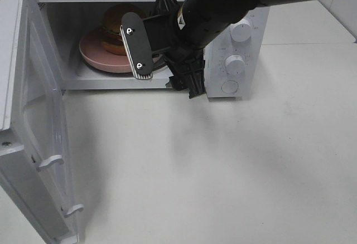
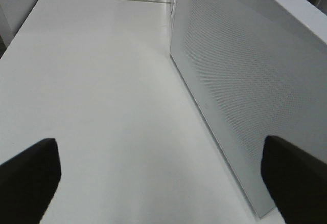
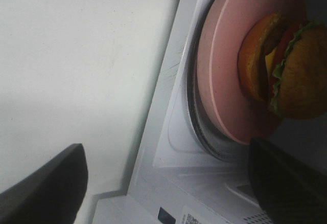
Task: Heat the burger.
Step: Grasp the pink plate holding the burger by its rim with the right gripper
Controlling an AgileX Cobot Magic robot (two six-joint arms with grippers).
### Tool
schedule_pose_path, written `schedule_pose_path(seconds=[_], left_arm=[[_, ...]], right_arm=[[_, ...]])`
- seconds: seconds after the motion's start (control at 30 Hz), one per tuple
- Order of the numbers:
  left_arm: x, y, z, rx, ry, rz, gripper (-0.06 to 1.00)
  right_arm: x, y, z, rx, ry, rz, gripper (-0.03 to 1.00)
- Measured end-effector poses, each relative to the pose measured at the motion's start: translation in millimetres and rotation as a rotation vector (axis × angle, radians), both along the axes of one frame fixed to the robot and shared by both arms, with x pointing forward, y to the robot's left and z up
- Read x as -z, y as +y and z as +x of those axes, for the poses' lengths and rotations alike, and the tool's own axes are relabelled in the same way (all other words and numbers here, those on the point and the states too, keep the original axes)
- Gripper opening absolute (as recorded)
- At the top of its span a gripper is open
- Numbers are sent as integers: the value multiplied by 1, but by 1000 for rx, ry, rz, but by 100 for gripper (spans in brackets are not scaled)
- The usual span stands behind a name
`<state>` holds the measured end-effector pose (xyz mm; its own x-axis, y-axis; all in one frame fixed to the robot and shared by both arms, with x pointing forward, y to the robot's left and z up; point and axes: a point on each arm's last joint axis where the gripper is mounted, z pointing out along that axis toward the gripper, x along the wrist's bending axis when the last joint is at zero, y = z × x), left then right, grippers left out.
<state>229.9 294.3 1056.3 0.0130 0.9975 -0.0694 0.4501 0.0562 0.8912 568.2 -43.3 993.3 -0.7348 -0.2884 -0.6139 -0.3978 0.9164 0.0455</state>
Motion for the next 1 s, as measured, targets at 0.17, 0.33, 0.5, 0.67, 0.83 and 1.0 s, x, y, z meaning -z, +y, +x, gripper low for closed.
schedule_pose_path(seconds=[0.17, 0.33, 0.5, 0.67, 0.83, 1.0], left_arm=[[0, 0, 0, 0, 0, 0, 99], [0, 0, 0, 0, 0, 0, 99], [0, 0, 0, 0, 0, 0, 99], [0, 0, 0, 0, 0, 0, 99], [0, 0, 0, 0, 0, 0, 99], [0, 0, 0, 0, 0, 0, 99]], right_arm=[[7, 13, 10, 6, 3, 14, 84], [20, 27, 20, 2, 9, 12, 84], [28, 38, 33, 5, 4, 16, 84], [39, 48, 46, 30, 24, 8, 83], [46, 56, 56, 39, 25, 10, 83], [55, 64, 68, 60, 25, 18, 83]])
